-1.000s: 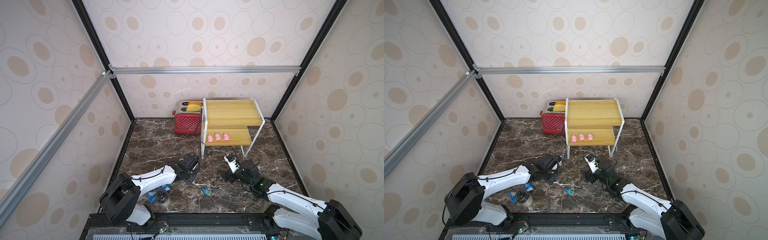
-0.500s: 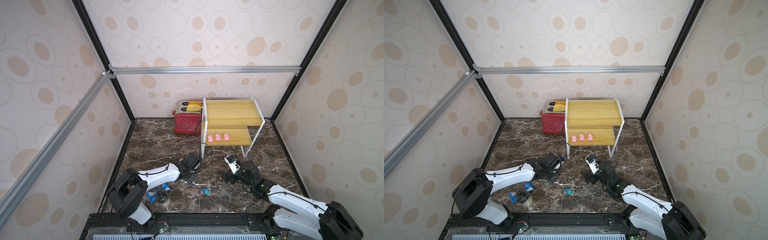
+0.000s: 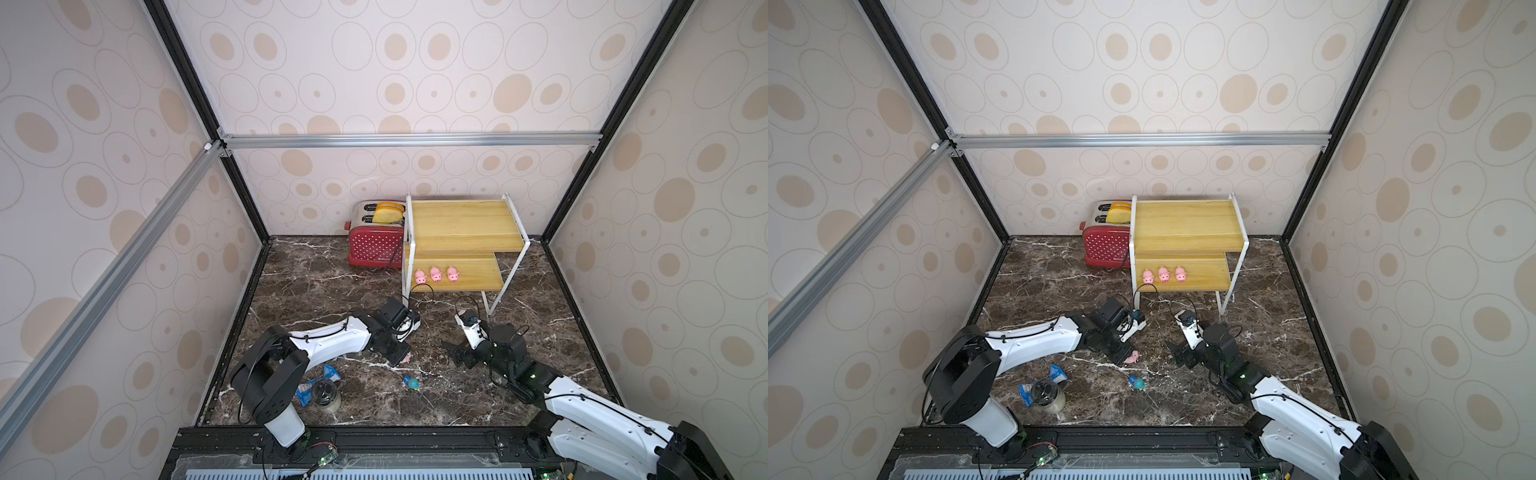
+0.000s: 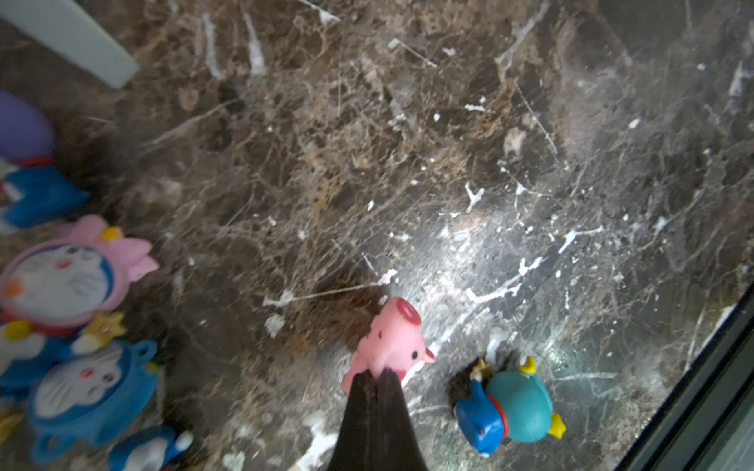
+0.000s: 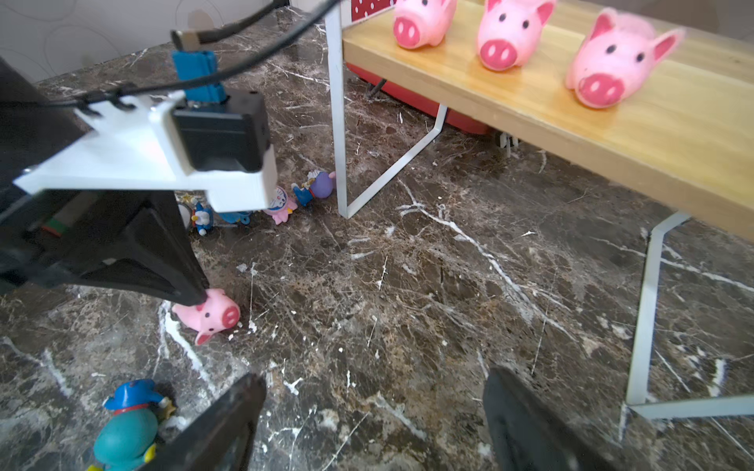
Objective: Organize plastic toys on shelves
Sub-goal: Adjust the plastic toy at the center of the board.
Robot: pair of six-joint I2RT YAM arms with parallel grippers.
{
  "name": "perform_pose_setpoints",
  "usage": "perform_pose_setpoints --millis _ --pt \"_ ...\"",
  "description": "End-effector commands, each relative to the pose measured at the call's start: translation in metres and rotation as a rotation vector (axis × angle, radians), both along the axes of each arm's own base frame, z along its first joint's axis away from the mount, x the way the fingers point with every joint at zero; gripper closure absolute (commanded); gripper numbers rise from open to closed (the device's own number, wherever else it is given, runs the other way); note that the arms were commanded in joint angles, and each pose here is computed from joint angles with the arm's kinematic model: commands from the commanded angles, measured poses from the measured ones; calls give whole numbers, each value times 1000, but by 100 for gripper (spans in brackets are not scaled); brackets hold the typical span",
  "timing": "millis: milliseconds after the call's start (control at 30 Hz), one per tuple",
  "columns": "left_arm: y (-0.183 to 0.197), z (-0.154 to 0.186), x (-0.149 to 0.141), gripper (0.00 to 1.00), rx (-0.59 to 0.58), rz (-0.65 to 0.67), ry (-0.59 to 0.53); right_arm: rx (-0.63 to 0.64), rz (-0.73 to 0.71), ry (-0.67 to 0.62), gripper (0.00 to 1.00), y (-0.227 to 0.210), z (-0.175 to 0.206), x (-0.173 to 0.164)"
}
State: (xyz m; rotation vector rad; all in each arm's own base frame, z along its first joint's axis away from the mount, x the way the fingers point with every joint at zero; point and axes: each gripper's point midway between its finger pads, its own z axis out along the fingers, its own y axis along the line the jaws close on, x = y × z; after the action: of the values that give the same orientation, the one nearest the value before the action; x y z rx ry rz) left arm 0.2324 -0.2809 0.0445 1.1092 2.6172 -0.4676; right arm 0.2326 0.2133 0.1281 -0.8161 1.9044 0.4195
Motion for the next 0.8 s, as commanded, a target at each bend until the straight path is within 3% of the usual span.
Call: perform_pose_setpoints --millis 0,167,400,633,767 --pt "-3 -4 -3 90 40 -72 22 -28 22 46 11 -1 -16 -8" --pt "6 -11 13 83 108 -42 -43 -24 66 67 11 8 -22 -10" --pt "14 11 32 66 109 15 -167 -33 151 100 12 23 -32 -14" --pt "32 38 49 55 86 121 -283 -18 334 132 14 54 -45 -24" --pt "44 52 48 45 54 179 -297 -14 479 89 15 76 -50 -30"
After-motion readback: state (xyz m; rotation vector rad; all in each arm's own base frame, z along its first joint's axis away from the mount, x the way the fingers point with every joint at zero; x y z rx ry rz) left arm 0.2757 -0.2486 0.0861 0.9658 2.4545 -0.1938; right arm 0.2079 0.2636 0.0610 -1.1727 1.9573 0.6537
